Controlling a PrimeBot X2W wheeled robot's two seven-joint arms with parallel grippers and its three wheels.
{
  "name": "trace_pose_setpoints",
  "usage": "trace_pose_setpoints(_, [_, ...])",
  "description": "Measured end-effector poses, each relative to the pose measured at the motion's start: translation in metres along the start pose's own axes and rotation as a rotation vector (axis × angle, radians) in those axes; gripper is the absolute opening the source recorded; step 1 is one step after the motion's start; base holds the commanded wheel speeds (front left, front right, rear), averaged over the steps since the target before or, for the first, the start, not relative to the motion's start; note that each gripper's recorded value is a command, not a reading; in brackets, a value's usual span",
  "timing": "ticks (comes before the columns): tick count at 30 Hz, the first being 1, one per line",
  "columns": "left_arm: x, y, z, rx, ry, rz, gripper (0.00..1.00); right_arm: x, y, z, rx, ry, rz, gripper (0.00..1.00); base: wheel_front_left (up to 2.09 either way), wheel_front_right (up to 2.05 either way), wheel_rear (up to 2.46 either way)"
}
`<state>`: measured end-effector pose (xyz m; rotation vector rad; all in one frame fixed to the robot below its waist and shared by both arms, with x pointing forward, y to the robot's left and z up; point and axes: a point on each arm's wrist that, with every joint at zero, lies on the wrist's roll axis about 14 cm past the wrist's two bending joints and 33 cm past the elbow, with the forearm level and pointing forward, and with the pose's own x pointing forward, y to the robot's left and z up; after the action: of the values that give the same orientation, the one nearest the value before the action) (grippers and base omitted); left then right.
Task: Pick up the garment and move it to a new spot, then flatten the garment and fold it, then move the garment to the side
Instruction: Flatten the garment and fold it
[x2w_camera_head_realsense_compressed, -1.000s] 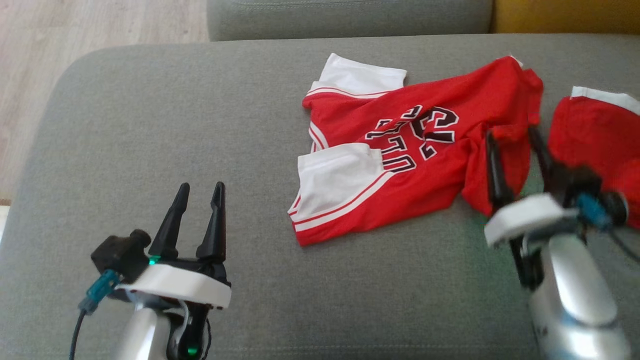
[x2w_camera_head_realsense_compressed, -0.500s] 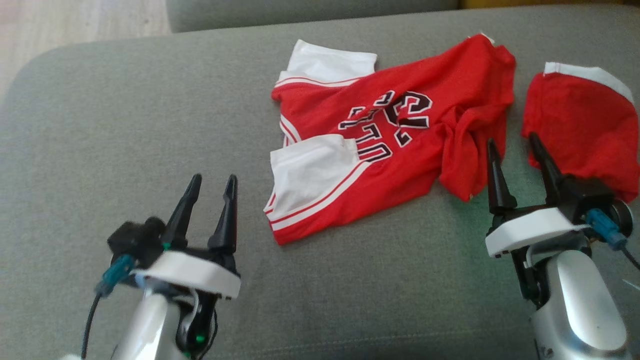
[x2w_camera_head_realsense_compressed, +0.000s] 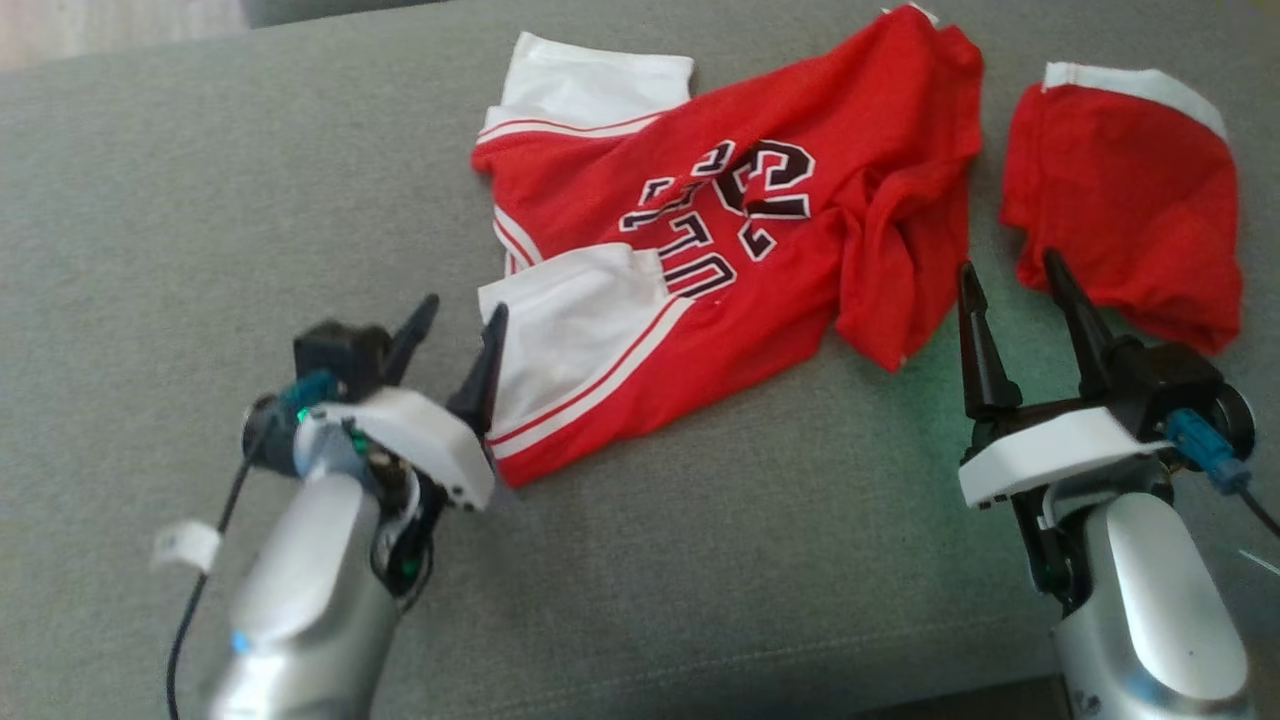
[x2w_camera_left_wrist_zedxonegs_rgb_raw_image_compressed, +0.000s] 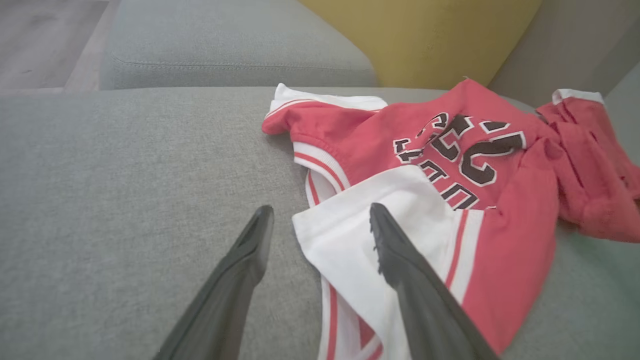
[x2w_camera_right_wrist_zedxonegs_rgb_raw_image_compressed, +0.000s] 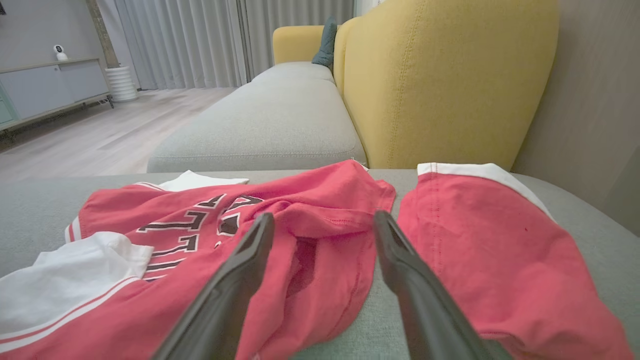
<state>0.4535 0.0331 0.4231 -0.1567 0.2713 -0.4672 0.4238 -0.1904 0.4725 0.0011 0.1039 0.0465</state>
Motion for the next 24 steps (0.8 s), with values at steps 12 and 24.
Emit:
trace_pose_setpoints(12, [0.025, 0.005, -0.043, 0.143, 0.197, -0.047, 1.00, -0.007, -0.018, -0.012, -0.007, 0.037, -0.051, 1.00, 0.00, 0.00, 0.00])
trace_pose_setpoints(24, [0.038, 0.013, -0.043, 0.171, 0.191, -0.037, 1.00, -0.009, -0.023, -0.016, -0.009, 0.050, -0.065, 1.00, 0.00, 0.00, 0.00])
